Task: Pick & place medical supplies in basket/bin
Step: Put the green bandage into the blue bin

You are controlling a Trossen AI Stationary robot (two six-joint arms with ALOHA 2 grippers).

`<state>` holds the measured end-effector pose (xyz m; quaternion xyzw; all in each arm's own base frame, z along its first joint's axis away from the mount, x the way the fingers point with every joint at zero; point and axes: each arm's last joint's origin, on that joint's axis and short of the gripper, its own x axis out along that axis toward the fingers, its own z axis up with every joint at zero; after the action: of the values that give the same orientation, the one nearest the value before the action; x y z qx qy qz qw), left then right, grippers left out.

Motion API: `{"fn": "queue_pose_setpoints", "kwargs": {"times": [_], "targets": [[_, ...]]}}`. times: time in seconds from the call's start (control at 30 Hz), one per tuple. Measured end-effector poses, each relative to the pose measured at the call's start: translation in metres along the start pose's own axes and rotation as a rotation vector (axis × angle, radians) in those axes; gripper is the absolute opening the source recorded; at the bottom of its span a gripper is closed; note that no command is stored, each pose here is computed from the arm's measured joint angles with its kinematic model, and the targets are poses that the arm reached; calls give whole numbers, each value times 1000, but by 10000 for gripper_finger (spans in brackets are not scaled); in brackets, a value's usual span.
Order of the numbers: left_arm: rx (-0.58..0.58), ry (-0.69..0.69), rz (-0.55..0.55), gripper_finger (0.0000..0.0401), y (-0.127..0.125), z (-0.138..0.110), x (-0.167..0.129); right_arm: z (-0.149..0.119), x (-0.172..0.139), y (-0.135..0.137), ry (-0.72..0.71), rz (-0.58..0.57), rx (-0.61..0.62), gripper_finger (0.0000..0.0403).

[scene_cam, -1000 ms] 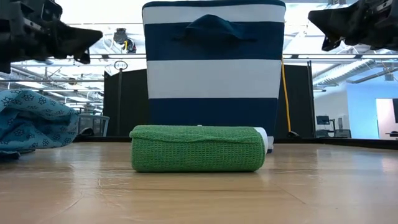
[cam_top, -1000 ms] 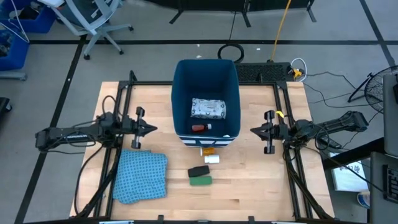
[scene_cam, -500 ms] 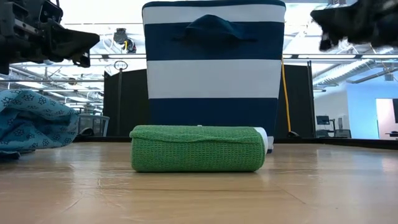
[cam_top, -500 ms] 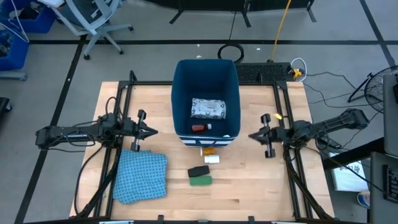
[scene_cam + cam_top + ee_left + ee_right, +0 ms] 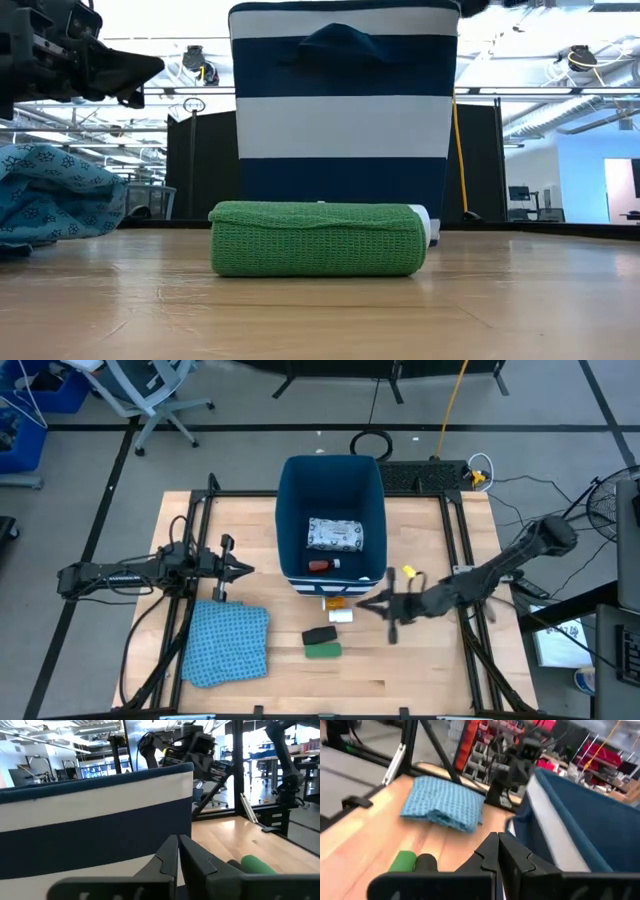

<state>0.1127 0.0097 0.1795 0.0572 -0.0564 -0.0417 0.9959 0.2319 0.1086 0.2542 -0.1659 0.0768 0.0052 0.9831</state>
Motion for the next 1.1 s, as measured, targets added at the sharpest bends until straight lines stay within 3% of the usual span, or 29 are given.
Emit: {"fn": "queue_pose_setpoints", "kwargs": {"times": [0.2, 0.37, 0.77, 0.9, 1.1], "targets": [[-35, 1, -1, 36, 0, 0, 0, 22, 43, 34, 46, 59, -44, 0], [-58, 6, -2, 37, 0, -1, 0, 16, 64, 56, 146, 83, 54, 22], [-49, 6, -1, 37, 0, -1, 0, -40, 90, 93, 349, 151, 194, 196], [-57, 6, -1, 37, 0, -1, 0, -57, 97, 105, 377, 170, 197, 216], [-72, 6, -1, 37, 0, -1, 0, -68, 101, 113, 388, 196, 193, 216]]}}
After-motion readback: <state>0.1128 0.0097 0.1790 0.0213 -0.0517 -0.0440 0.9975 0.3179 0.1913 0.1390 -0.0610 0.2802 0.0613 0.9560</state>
